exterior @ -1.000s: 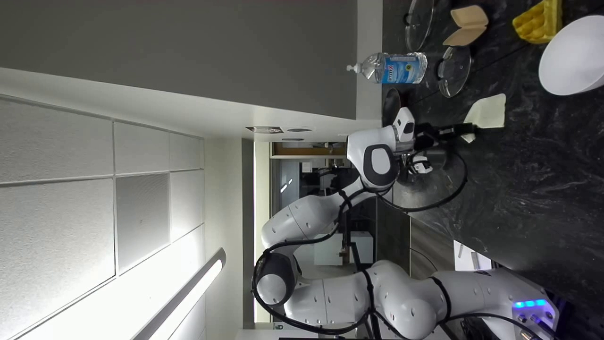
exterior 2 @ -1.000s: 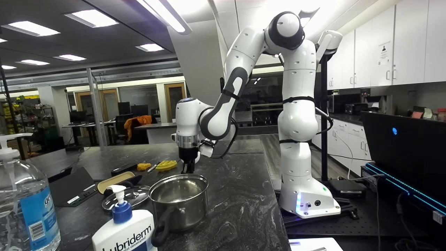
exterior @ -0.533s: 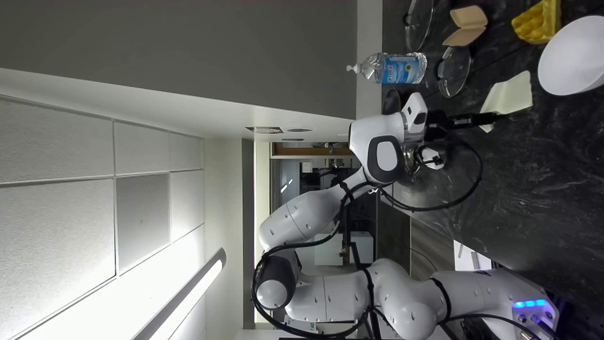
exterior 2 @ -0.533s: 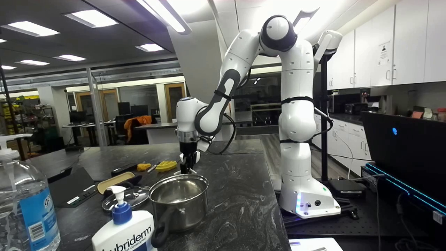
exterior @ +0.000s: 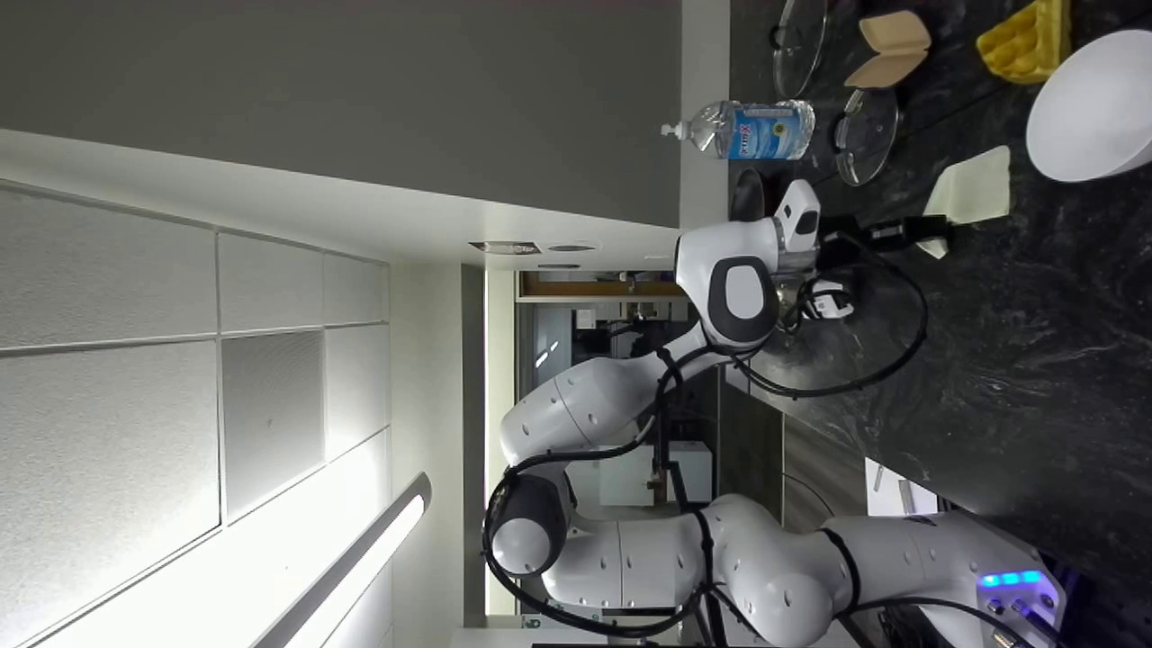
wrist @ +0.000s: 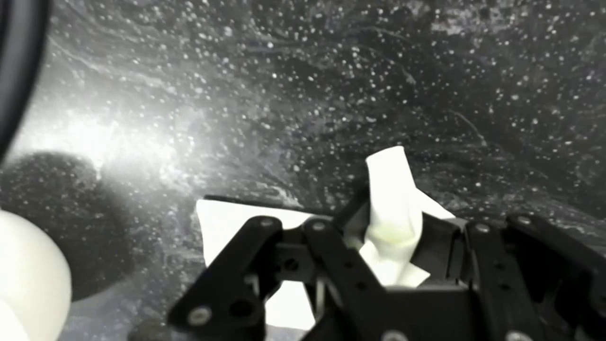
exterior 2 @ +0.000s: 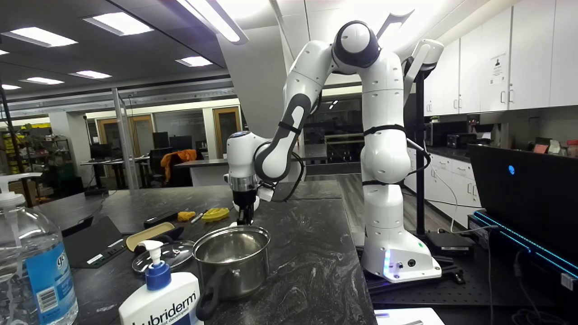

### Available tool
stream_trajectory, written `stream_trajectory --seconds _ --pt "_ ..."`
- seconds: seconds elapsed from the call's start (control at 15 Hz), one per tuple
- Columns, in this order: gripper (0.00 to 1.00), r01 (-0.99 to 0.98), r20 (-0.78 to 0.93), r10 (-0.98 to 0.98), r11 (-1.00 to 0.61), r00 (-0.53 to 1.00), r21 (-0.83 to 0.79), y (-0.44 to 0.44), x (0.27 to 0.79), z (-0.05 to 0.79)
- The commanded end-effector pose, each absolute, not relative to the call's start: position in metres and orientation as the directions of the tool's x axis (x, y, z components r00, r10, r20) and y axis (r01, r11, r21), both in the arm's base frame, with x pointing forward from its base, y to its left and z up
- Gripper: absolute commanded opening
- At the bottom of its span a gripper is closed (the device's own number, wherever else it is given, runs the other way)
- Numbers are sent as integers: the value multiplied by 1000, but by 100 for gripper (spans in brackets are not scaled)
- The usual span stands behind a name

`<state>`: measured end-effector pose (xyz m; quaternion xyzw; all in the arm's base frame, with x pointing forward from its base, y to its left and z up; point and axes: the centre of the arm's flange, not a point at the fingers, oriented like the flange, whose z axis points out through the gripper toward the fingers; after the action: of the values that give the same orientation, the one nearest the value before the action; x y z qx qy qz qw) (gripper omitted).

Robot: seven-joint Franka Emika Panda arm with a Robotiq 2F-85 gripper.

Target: Move the paper towel side to side

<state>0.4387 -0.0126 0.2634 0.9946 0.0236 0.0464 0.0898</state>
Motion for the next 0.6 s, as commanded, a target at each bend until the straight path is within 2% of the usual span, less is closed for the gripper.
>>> stream_trajectory --seconds 0.0,0.27,0.53 --pt "2 180 62 196 -962 979 206 24 440 262" --pt "2 274 66 295 -936 953 221 59 443 266" --pt "2 227 98 254 -946 962 230 54 458 274"
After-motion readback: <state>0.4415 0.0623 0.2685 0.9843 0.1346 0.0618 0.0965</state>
